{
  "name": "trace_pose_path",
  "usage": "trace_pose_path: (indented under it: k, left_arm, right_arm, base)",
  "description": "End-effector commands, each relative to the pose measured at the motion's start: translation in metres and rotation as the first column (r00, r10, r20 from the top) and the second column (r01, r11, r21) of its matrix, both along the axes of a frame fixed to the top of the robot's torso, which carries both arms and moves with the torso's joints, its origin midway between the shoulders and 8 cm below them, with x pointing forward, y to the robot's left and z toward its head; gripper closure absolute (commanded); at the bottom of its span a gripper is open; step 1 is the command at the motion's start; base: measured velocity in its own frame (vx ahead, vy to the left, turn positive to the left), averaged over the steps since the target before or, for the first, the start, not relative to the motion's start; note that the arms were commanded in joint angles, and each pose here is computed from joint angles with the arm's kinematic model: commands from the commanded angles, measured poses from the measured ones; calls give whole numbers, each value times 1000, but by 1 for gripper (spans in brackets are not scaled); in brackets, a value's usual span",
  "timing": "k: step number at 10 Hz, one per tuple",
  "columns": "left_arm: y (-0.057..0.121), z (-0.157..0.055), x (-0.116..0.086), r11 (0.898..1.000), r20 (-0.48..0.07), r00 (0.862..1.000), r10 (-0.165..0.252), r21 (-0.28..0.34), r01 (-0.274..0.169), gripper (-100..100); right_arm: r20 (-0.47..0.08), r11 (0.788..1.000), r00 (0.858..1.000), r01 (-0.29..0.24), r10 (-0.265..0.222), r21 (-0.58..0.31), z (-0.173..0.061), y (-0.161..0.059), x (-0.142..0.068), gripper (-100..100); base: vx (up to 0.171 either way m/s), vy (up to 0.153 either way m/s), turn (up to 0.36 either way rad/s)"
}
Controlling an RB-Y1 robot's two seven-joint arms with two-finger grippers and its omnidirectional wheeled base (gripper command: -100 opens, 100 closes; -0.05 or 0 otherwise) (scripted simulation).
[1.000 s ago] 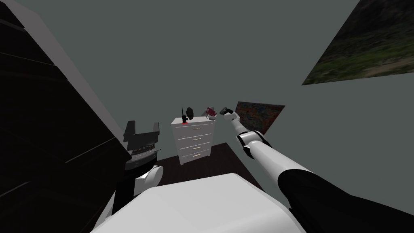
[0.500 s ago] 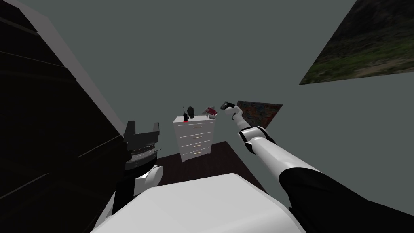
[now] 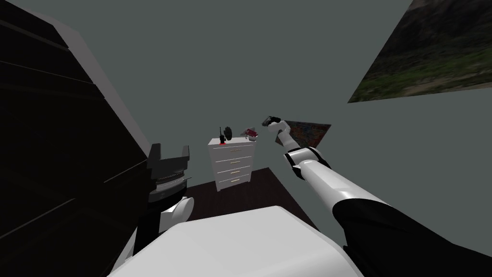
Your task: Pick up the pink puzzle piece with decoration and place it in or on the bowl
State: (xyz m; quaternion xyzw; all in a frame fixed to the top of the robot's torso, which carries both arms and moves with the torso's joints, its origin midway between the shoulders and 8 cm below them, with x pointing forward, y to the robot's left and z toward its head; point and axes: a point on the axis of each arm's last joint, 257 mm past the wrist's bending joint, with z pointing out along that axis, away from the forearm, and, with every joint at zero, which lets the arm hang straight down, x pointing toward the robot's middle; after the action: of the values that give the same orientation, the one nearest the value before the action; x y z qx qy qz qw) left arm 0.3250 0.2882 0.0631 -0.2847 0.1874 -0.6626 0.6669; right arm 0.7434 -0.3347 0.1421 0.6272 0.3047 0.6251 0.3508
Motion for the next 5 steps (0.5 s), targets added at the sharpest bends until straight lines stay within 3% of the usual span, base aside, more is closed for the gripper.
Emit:
trace_pose_path:
  k: [1,5]
  left_arm:
    - [0,0,0,1000,0,1000,0,0,0,0]
    - [0,0,0,1000,0,1000,0,0,0,0]
  right_arm:
    - [0,1000,1000,0,0,0,0,0,0,0]
    - [0,1000,1000,0,0,0,0,0,0,0]
  base:
    - [0,0,0]
    - [0,0,0]
